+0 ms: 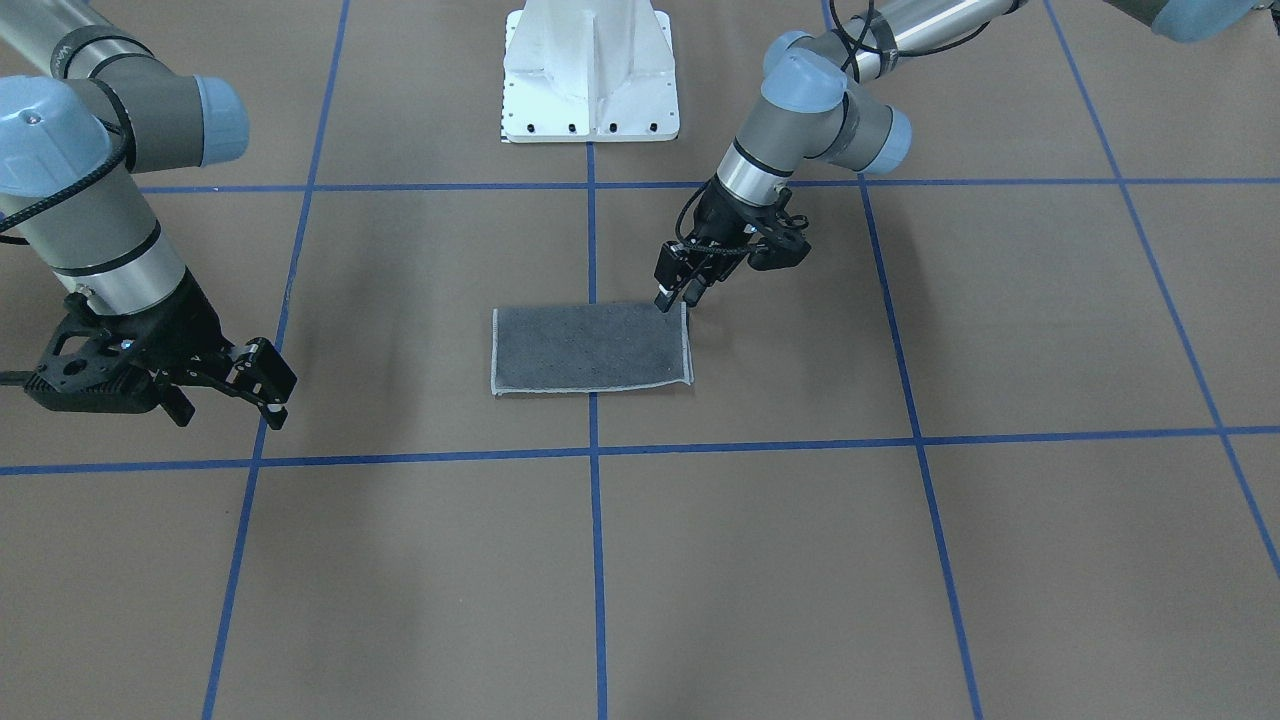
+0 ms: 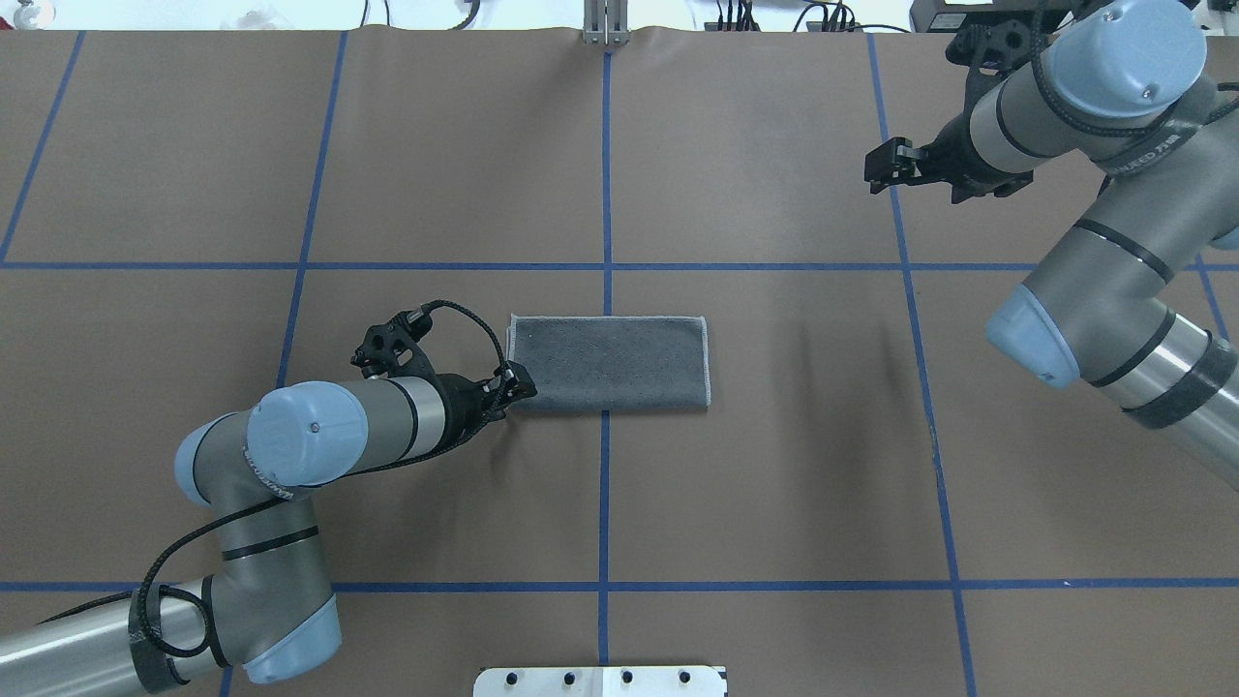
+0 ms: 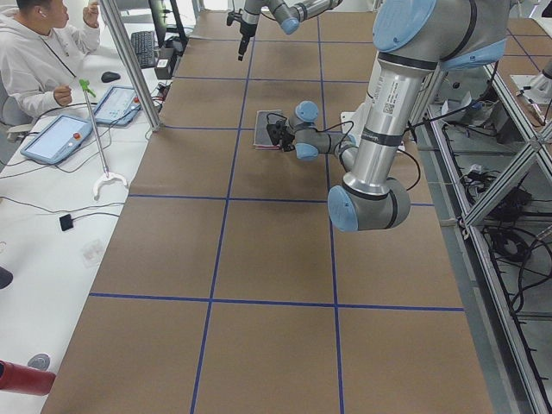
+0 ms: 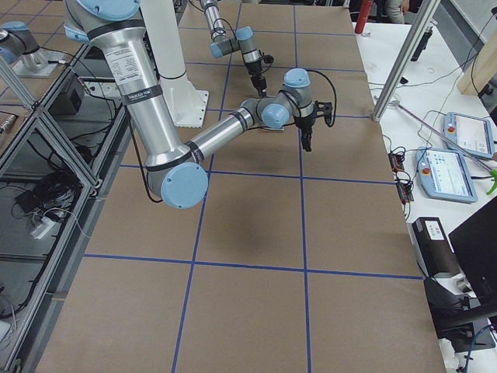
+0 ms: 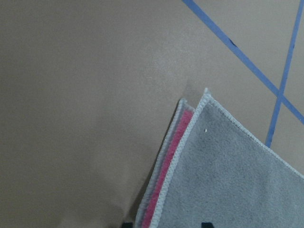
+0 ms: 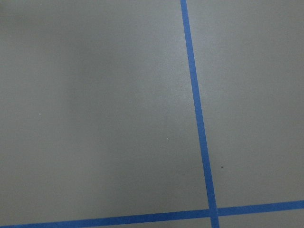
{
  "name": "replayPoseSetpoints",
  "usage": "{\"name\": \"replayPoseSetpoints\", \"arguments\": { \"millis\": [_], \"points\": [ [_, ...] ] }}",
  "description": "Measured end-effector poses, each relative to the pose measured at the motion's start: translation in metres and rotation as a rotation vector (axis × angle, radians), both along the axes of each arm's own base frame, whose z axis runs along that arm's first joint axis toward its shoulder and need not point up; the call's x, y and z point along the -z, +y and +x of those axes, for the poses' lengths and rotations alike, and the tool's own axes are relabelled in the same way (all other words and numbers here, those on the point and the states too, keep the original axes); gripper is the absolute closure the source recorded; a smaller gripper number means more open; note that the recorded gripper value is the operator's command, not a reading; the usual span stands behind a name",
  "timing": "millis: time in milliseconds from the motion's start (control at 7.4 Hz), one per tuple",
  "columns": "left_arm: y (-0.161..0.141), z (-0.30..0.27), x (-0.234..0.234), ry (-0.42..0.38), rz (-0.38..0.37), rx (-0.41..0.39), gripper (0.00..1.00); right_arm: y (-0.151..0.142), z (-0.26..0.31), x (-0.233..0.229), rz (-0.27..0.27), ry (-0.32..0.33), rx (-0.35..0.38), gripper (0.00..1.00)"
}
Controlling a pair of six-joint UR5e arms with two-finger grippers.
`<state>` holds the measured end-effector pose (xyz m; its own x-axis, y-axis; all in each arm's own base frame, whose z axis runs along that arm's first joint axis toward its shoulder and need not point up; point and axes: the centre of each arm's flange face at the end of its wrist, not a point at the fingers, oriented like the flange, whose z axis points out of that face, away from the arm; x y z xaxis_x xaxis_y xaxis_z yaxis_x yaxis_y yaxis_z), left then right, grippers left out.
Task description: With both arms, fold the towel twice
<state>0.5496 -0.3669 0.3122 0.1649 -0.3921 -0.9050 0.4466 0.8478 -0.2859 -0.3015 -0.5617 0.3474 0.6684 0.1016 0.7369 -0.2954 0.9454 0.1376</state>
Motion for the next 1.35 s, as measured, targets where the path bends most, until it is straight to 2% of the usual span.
{"name": "replayPoseSetpoints", "arguments": {
  "millis": [270, 541, 946, 1351],
  "points": [
    [-0.0006, 0.0004, -0.0003, -0.001, 0.000, 0.001, 0.43, 0.0003, -0.0006, -0.0005, -0.001, 0.001, 0.001, 0.00],
    [-0.0012, 0.0009, -0.0017, -0.004, -0.002, 0.002, 0.55, 0.0004, 0.0000, -0.0005, -0.001, 0.000, 0.000, 0.00],
    [-0.0015, 0.0015, -0.0030, -0.006, -0.004, 0.003, 0.66, 0.0005, 0.0005, -0.0001, 0.000, 0.000, 0.000, 0.00],
    [-0.0015, 0.0014, -0.0030, -0.006, -0.004, 0.003, 0.67, 0.0005, 0.0006, 0.0000, 0.000, 0.000, 0.000, 0.00]
  ]
}}
